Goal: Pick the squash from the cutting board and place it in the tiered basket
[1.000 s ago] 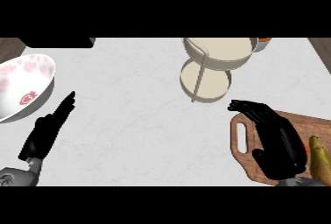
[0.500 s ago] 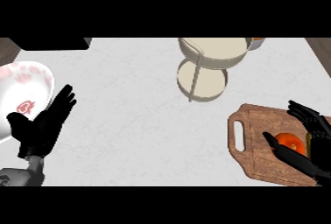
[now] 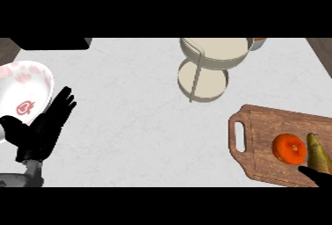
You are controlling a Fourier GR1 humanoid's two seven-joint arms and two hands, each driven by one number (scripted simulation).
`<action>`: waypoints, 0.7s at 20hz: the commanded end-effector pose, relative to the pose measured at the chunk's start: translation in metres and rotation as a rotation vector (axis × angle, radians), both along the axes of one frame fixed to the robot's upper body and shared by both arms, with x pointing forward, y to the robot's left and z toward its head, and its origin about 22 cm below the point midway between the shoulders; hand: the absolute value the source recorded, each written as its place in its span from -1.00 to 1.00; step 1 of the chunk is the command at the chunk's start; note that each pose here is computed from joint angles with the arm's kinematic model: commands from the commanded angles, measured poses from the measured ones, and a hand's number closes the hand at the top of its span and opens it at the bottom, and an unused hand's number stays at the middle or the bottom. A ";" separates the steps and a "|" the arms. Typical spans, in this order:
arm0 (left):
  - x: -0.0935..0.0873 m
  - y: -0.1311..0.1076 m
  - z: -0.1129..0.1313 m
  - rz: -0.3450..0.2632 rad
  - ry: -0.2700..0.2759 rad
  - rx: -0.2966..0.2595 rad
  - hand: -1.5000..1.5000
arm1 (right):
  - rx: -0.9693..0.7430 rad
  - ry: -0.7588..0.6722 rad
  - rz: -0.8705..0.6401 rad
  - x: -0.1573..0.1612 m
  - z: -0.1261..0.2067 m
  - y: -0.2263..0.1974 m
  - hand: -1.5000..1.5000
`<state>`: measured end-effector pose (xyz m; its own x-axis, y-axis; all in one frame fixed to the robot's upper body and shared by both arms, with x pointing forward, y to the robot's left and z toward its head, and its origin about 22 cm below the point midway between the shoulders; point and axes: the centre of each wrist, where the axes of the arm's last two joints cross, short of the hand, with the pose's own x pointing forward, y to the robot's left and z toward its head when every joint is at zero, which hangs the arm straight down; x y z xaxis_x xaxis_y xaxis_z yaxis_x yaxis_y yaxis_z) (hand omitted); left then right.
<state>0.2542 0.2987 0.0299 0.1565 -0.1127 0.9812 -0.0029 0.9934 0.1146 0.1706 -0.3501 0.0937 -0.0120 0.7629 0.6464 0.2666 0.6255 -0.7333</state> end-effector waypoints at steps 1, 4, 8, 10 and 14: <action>-0.004 -0.007 0.006 -0.018 -0.012 -0.011 0.00 | -0.251 0.246 0.019 -0.011 0.028 -0.001 -1.00; 0.000 0.004 0.001 0.011 -0.009 0.001 0.00 | -0.341 0.489 0.085 -0.019 0.039 0.005 -1.00; 0.002 -0.016 0.000 -0.025 -0.017 0.010 0.00 | -0.348 0.572 0.072 -0.020 0.068 0.052 -1.00; 0.021 -0.014 0.019 -0.036 -0.004 -0.009 0.00 | -0.331 0.585 0.075 -0.022 0.071 0.063 -1.00; 0.004 -0.010 0.004 -0.018 -0.017 -0.022 0.00 | -0.305 0.568 -0.013 -0.018 0.081 0.089 -1.00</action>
<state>0.2645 0.2919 0.0365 0.1426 -0.1078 0.9839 0.0201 0.9942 0.1060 0.1571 -0.2863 0.1619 0.2326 0.9217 0.3104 -0.2235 0.3613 -0.9052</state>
